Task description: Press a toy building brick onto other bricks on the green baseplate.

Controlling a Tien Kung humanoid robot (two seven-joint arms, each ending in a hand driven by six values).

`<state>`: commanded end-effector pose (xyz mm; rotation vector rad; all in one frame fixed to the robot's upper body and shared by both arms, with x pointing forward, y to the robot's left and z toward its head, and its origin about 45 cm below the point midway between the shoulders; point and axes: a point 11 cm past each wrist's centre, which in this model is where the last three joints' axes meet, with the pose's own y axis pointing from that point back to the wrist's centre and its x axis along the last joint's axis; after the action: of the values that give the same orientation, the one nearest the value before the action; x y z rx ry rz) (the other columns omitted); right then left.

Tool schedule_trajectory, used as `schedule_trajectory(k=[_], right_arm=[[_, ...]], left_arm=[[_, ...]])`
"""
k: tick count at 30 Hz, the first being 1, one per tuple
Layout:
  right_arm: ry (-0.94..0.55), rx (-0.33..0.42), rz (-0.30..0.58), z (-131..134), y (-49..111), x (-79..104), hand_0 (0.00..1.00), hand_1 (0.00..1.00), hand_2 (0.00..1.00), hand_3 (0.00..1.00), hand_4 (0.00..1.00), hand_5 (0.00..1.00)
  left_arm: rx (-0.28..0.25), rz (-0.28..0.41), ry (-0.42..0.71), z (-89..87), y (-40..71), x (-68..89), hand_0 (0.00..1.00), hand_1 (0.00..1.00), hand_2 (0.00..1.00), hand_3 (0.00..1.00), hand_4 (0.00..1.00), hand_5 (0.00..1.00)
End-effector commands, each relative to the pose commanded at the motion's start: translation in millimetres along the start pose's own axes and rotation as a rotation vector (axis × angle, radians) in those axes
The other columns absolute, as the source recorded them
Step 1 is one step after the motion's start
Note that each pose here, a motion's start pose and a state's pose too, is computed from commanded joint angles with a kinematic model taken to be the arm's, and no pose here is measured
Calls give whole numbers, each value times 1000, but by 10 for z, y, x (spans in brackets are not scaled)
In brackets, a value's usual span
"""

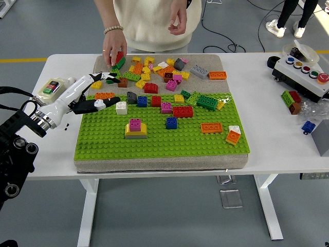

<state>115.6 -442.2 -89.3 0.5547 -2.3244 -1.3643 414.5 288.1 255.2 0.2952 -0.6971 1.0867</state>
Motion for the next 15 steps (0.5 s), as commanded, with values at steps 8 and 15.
schedule_trajectory(k=[8, 15], right_arm=[[15, -5, -12, 7, 4, -37, 737, 656, 709, 596, 919, 505], [22, -8, -9, 19, 4, -33, 737, 656, 709, 596, 919, 505]], left_arm=[[-18, 37, 99, 45, 25, 111, 970, 856, 854, 908, 998, 759], [-29, 51, 161, 78, 14, 195, 956, 862, 859, 925, 998, 743]])
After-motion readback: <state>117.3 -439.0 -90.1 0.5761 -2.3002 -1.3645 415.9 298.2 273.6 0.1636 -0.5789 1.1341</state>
